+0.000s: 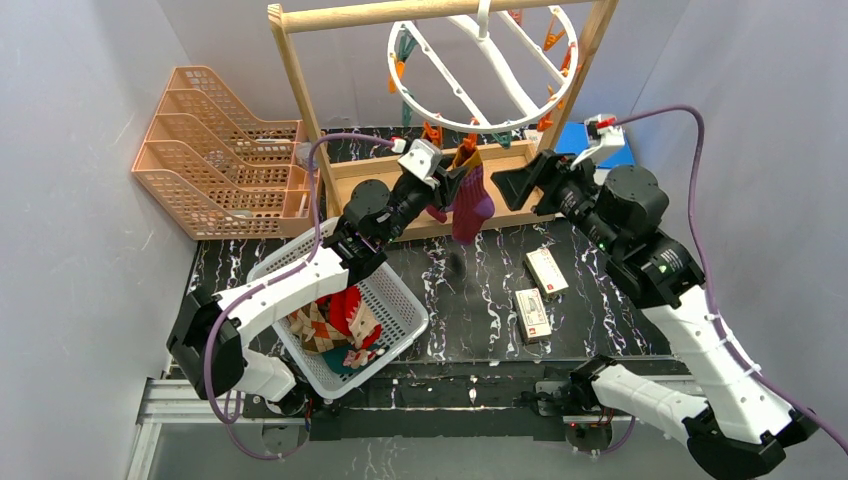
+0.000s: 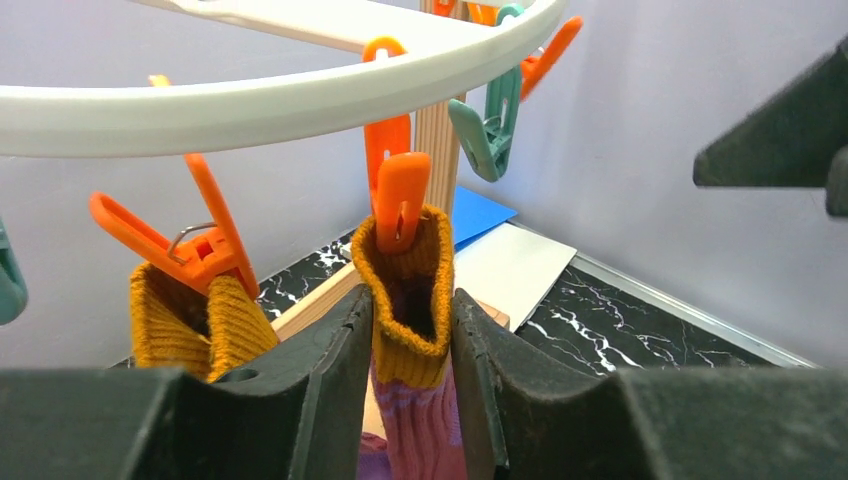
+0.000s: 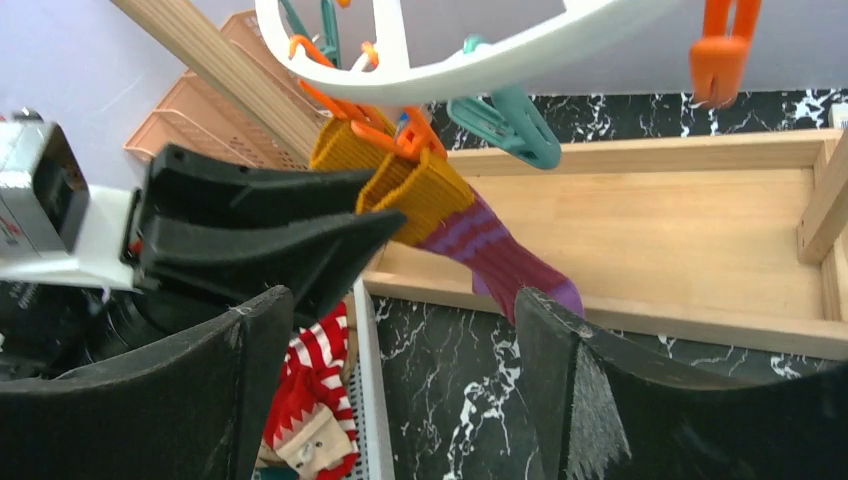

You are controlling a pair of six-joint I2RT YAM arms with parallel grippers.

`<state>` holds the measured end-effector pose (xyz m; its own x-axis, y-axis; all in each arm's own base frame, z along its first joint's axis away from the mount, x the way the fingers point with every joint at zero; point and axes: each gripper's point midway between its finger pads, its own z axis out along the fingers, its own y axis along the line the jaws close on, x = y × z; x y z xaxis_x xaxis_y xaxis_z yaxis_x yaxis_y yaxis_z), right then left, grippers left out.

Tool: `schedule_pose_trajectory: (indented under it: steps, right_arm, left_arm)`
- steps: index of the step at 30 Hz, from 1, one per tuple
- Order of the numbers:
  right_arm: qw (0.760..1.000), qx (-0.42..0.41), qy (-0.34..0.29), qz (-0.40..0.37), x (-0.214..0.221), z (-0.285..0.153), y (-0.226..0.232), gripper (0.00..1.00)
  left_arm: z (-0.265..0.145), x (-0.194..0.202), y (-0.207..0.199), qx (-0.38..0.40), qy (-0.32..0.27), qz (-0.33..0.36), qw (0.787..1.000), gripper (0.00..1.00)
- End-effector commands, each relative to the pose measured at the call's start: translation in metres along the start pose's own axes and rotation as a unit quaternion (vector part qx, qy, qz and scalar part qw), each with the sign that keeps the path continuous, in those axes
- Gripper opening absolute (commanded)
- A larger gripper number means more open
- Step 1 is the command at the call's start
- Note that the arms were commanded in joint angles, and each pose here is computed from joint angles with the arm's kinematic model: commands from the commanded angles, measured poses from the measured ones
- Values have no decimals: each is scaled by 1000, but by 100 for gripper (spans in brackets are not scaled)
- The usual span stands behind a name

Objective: Clip the socks to the hanger
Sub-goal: Clamp the sock onto the hanger, then pick up the sock from the bin.

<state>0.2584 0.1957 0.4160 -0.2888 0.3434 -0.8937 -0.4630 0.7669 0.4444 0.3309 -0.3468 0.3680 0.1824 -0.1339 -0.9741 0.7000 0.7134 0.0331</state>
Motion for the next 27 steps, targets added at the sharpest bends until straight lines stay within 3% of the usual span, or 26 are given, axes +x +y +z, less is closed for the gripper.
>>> schedule_pose_trajectory:
  steps: [1, 10, 19, 20, 21, 27]
  right_arm:
    - [1000, -4, 10, -8, 14, -12, -5, 88]
    - [1000, -17, 13, 19, 34, -26, -8, 88]
    - [997, -63, 46, 1, 50, -47, 3, 99]
    - [997, -70, 39, 1, 48, -53, 5, 99]
    - [997, -73, 24, 8, 43, -58, 7, 99]
    - [985, -131, -105, 31, 22, -98, 14, 99]
  left_arm:
    - [-10, -38, -2, 4, -41, -14, 999, 33]
    - [-24, -43, -2, 6, -38, -20, 999, 43]
    - [-86, -52, 11, -21, -8, -20, 1000, 90]
    - [-96, -49, 13, -26, -1, -19, 999, 97]
    - [-108, -48, 16, -32, 5, -19, 999, 98]
    - [-179, -29, 39, -114, 48, -93, 988, 98]
